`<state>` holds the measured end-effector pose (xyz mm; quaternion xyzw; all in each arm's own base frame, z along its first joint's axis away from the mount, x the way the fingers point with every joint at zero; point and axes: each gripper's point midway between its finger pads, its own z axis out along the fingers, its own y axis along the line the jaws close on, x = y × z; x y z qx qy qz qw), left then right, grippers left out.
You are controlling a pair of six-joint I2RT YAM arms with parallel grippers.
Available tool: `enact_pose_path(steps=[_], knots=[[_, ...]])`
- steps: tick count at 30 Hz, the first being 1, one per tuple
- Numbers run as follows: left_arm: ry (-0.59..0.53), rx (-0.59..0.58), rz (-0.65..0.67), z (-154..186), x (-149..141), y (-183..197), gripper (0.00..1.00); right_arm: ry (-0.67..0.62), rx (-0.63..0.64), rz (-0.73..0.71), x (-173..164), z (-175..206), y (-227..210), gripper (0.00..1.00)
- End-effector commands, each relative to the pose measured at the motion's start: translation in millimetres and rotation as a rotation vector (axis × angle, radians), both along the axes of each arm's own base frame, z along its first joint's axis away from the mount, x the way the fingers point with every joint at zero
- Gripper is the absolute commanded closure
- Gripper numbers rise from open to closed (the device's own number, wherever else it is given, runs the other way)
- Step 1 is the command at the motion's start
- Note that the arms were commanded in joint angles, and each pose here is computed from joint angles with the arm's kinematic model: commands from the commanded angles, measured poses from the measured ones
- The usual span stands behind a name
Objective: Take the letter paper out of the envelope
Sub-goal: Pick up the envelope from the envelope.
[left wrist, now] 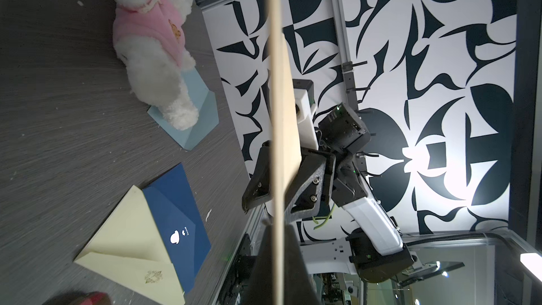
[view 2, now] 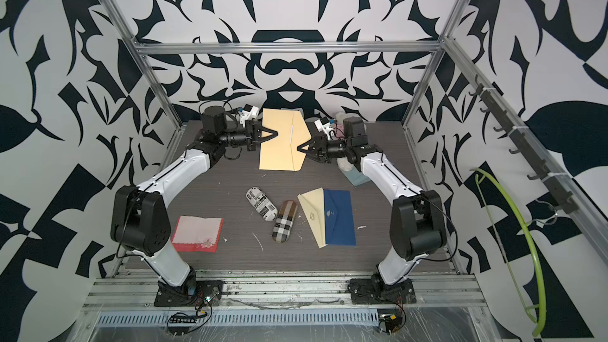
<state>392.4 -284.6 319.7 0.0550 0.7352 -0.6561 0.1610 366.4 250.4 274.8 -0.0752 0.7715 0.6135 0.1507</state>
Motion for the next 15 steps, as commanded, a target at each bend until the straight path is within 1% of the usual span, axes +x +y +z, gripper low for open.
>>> enact_pose_path(steps=[1,4,8,15], knots=[[-0.025,-0.068,0.019,22.0,3.1,1.0,1.0,-0.08,0.053,-0.04,6.3,24.3,1.1,0.57],[-0.017,-0.1,0.024,26.3,5.6,-0.6,1.0,-0.073,0.09,-0.049,7.7,27.2,3.9,0.57],[-0.008,-0.147,0.038,32.7,8.3,-0.6,1.0,-0.078,0.104,-0.049,6.7,28.9,9.7,0.56],[-0.007,-0.154,0.051,34.1,9.9,-0.5,1.0,-0.062,0.183,-0.019,-0.1,37.6,28.3,0.55]])
